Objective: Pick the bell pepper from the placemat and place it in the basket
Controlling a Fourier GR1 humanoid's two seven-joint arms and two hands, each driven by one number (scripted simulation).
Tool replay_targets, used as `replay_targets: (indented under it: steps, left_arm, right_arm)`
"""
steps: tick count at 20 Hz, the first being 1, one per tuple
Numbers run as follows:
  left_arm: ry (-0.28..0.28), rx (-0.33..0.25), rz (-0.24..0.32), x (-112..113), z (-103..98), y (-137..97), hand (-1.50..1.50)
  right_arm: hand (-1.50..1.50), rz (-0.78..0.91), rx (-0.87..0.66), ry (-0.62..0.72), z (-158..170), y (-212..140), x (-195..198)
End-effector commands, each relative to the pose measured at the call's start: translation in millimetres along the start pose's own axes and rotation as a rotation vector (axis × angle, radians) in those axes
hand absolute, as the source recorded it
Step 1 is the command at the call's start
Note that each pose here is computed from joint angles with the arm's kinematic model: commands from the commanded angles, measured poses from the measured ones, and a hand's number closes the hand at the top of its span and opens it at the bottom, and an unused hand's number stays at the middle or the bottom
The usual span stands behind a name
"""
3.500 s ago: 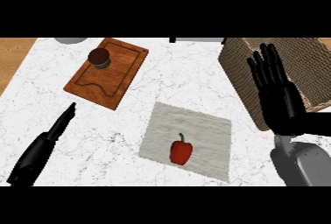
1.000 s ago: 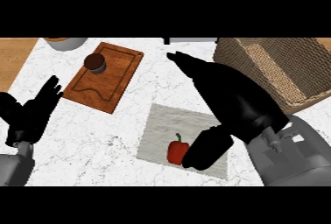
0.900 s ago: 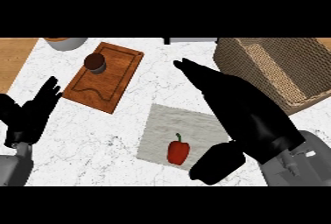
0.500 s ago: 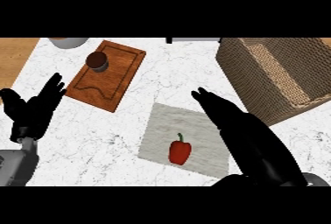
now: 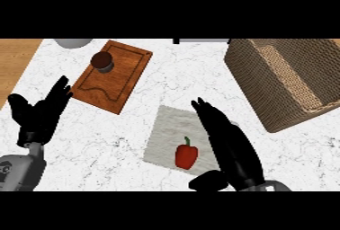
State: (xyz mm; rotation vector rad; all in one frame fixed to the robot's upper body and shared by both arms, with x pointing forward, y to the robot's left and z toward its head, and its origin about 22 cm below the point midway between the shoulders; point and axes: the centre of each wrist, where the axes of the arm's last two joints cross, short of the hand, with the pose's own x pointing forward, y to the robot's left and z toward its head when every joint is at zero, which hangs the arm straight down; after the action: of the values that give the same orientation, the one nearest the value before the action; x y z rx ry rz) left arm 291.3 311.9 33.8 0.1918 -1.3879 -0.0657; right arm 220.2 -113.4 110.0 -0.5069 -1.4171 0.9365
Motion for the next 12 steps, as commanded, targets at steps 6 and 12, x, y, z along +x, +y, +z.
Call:
replay_targets:
  steps: [6, 12]
  left_arm:
    - [0.018, 0.006, -0.01, 6, -9, 9, 0.0]
    - [0.002, -0.01, -0.01, 3, 22, -4, 0.0]
  right_arm:
    - [-1.5, 0.013, 0.061, 0.079, -23, 59, -34]
    - [-1.5, 0.067, 0.102, 0.118, -41, 74, -31]
